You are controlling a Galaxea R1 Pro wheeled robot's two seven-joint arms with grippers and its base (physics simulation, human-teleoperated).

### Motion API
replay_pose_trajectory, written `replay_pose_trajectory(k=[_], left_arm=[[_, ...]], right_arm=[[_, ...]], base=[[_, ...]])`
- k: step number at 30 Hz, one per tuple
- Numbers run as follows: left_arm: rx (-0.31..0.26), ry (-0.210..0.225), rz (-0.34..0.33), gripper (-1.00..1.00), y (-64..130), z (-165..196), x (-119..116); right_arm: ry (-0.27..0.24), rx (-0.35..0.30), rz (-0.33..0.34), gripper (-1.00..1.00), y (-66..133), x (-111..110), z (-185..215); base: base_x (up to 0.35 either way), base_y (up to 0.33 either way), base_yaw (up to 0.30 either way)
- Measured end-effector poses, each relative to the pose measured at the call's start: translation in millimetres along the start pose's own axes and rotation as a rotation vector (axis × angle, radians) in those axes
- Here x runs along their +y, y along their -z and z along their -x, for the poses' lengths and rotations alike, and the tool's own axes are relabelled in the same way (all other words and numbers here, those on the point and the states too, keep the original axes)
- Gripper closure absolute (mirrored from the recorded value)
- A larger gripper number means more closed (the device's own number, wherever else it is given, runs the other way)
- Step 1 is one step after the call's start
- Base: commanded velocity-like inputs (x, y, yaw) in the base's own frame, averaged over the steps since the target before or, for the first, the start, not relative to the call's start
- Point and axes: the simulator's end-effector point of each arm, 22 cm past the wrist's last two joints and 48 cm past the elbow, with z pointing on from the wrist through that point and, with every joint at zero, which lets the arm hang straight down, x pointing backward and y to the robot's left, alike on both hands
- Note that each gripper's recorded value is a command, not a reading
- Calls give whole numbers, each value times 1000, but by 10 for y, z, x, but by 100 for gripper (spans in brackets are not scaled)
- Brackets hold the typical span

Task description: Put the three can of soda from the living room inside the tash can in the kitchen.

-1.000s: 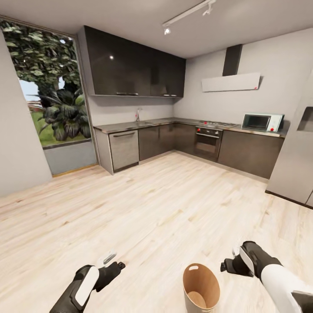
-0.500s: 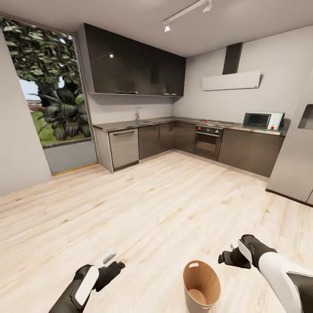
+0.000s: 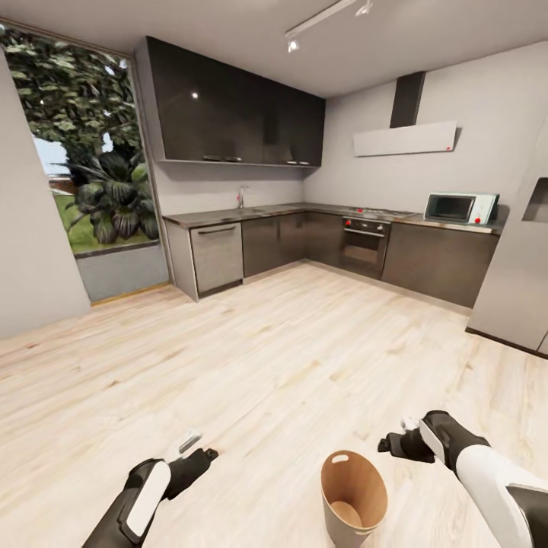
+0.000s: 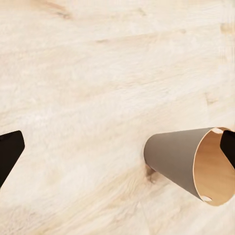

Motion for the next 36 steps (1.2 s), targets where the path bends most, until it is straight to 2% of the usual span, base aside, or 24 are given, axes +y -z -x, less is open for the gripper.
replay_pose_trajectory(k=[3, 7, 11, 13, 15, 20, 23, 25, 27, 30, 36], left_arm=[[-2, -1, 0, -100, -38, -26, 30], [-3, -1, 0, -100, -80, -53, 63], [-1, -2, 4, -100, -89, -78, 77], [21, -2, 31, -100, -139, -198, 194], [33, 3, 57, -100, -185, -295, 311], [37, 5, 71, -100, -212, -354, 372], [42, 8, 69, -100, -222, -387, 350], [43, 24, 56, -100, -217, -369, 289], [51, 64, 16, -100, -207, -344, 164], [54, 84, -23, -100, -203, -299, 81], [66, 58, -32, -100, -273, -379, 61]], right_arm=[[29, -38, 17, -100, -81, -30, -124], [41, -52, 12, -100, -140, -75, -244], [32, -19, 7, -100, -154, -97, -356], [23, 11, 3, -100, -191, -123, -473], [7, 54, -24, -100, -249, -243, -665], [-11, 90, -53, -100, -284, -373, -828], [-14, 95, -57, -100, -287, -395, -851], [-14, 95, -57, -100, -287, -398, -853], [-15, 93, -58, -100, -296, -415, -846], [-18, 87, -63, -100, -324, -467, -831], [-21, 79, -65, -100, -404, -531, -849]], base=[[0, 0, 0], [0, 0, 0], [2, 0, 0], [135, 0, 0], [252, 0, 0], [317, 0, 0], [174, 0, 0], [60, 0, 0], [31, 0, 0], [12, 0, 0], [1, 0, 0]])
